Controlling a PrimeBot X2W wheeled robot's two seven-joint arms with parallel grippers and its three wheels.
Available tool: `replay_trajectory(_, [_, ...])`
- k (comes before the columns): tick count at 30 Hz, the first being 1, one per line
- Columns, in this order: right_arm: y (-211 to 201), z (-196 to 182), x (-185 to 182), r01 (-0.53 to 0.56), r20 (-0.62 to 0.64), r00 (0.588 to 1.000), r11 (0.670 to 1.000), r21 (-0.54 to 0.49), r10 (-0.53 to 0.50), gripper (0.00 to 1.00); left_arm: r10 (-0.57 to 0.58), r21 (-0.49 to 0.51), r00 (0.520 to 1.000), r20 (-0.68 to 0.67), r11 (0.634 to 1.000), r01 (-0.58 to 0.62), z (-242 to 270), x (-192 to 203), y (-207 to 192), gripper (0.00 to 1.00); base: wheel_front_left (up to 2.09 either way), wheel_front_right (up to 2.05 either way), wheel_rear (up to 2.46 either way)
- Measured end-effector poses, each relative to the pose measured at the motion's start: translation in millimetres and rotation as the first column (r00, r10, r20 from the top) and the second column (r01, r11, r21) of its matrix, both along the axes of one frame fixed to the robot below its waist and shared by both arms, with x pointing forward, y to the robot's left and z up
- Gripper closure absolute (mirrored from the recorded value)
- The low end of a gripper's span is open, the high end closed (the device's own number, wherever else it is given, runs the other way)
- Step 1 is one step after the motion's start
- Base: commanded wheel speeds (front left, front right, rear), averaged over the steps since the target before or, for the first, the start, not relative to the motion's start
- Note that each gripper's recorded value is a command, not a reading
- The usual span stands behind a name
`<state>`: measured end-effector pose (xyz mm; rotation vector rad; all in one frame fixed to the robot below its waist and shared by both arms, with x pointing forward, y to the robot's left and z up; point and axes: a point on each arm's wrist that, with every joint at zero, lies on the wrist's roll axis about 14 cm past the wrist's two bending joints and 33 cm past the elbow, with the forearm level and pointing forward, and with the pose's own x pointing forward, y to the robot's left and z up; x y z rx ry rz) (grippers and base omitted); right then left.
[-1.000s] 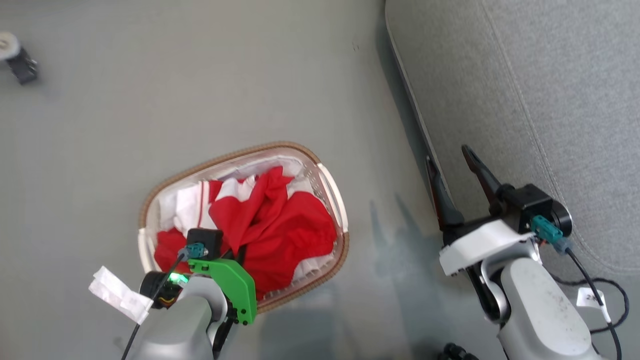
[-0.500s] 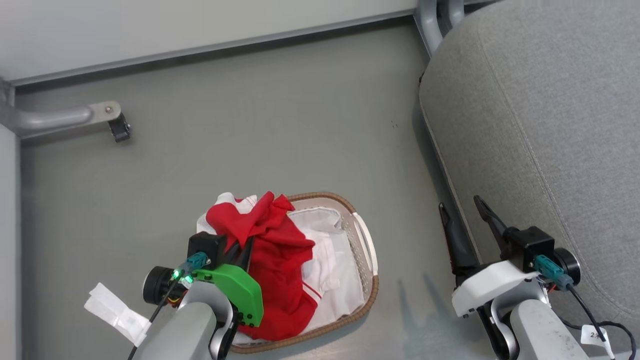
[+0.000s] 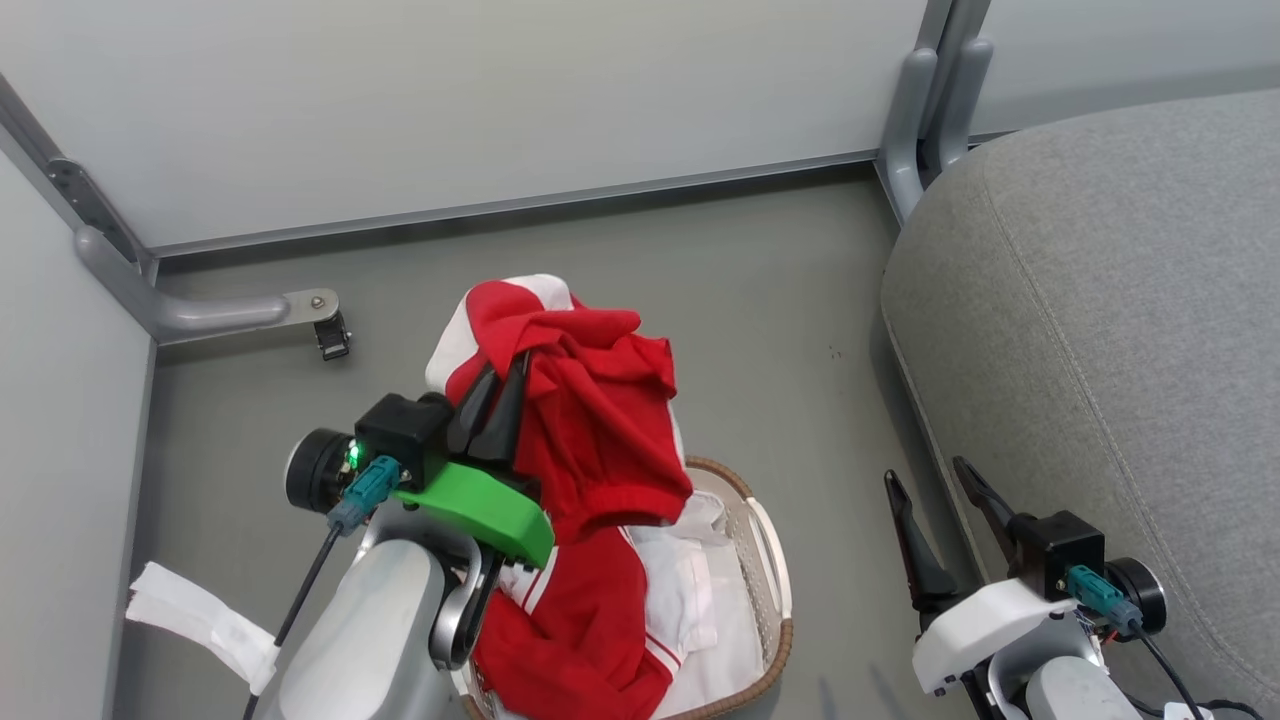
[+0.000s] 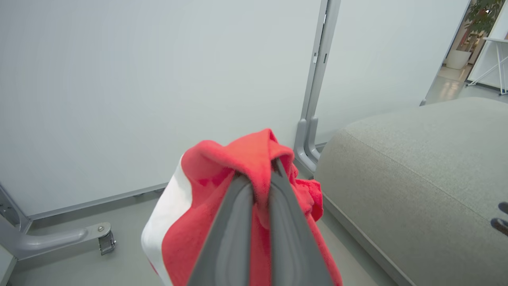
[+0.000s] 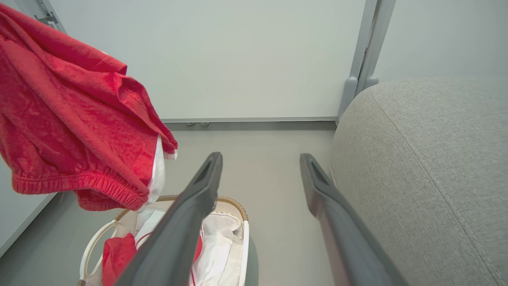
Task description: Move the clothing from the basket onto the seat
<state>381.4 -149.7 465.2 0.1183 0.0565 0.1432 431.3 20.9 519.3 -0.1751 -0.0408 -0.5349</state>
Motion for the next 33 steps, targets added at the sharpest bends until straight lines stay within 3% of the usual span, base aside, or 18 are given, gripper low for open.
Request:
replay_trajectory(11, [8.4, -1.5, -2.1, -0.024, -0.004, 1.000, 1.000, 0.006, 0.024, 0.00, -0.014, -0.095, 0.946, 0.324, 0.994, 0.047, 114.9, 3.1, -8.6, 1.00, 0.00, 0.00, 0.00])
replay_trajectory(22, [9.9, 0.5, -4.9, -0.023, -0.001, 1.000, 0.999, 0.030, 0.023, 0.00, -0.047, -0.109, 0.897, 0.439, 0.988, 0.105, 158.8, -5.2, -21.1, 1.00, 0.00, 0.00, 0.00])
replay_trajectory(29, [40.1, 48.3, 8.2, -0.117, 0.144, 0.984, 0.991, 0.066, 0.106, 0.00, -0.069, -0.115, 0.895, 0.441, 0.985, 0.132, 160.0, -8.0, -27.8, 1.00, 0.00, 0.00, 0.00])
replay_trajectory(33, [74.9, 96.9, 16.1, -0.235, 0.282, 0.938, 0.968, 0.090, 0.201, 0.00, -0.098, -0.114, 0.900, 0.424, 0.980, 0.161, 152.8, -11.6, -36.9, 1.00, 0.00, 0.00, 0.00])
